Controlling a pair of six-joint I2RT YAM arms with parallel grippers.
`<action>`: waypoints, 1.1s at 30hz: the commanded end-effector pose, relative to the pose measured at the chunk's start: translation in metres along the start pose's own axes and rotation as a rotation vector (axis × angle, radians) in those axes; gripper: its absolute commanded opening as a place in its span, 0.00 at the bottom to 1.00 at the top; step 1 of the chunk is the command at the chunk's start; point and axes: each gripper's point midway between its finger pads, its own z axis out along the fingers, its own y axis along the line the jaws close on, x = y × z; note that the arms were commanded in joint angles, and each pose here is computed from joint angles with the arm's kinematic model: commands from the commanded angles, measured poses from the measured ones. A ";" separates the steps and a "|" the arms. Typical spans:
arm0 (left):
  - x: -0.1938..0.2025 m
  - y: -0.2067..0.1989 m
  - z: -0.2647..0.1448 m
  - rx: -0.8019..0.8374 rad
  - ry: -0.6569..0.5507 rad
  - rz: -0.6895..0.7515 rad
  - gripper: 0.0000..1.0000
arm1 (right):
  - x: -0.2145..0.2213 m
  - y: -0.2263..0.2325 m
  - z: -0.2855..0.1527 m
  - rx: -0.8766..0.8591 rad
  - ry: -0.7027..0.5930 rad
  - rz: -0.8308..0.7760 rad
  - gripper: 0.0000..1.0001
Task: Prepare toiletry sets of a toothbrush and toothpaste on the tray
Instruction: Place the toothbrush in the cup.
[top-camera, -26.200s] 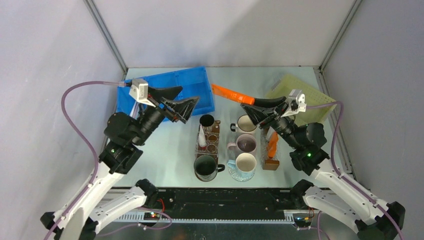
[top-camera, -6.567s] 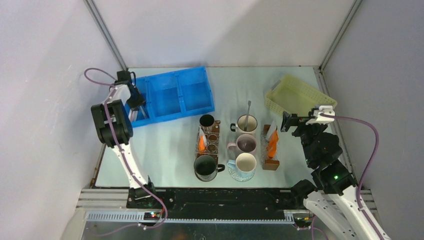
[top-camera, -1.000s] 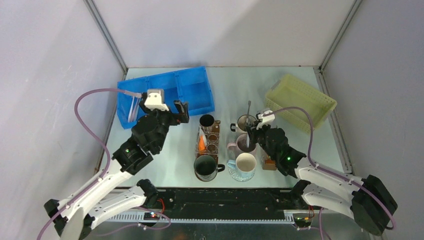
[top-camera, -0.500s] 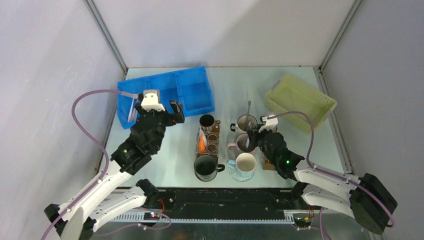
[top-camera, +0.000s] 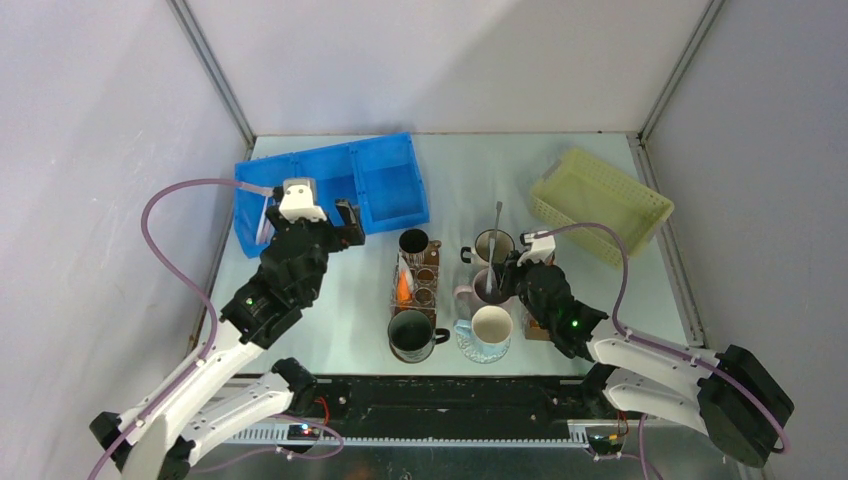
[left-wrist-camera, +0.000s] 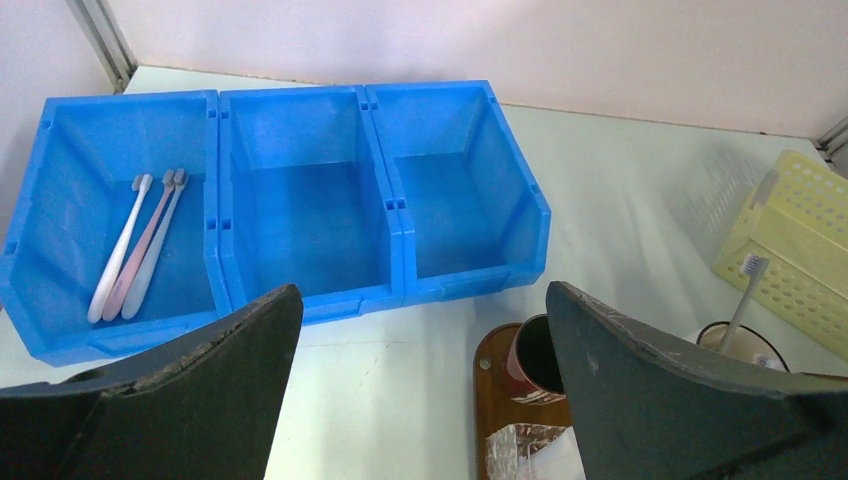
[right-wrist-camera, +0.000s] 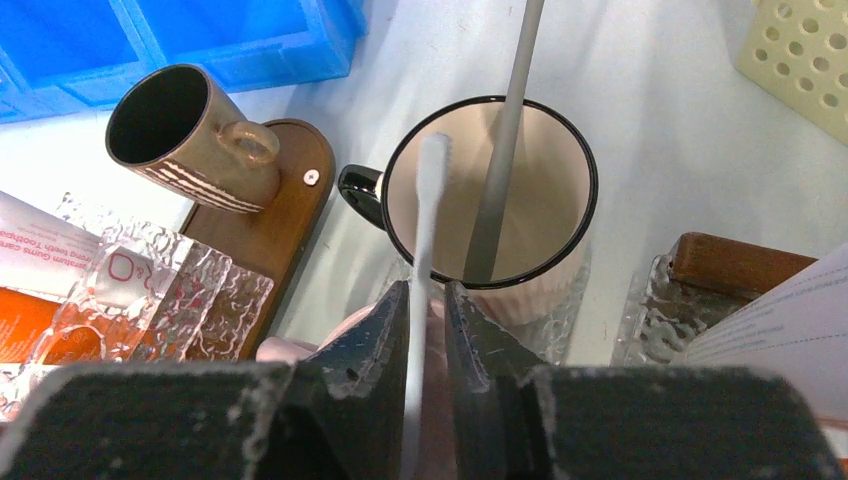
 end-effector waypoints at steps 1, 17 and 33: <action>-0.003 0.003 -0.001 -0.006 -0.010 -0.028 0.98 | -0.010 0.004 0.001 0.002 -0.018 0.011 0.22; 0.009 0.056 0.022 -0.178 0.131 0.000 0.98 | -0.119 0.005 -0.064 -0.041 -0.272 0.011 0.73; 0.039 0.163 0.111 -0.393 0.384 -0.145 0.91 | -0.193 -0.056 -0.147 0.183 -0.467 -0.093 0.95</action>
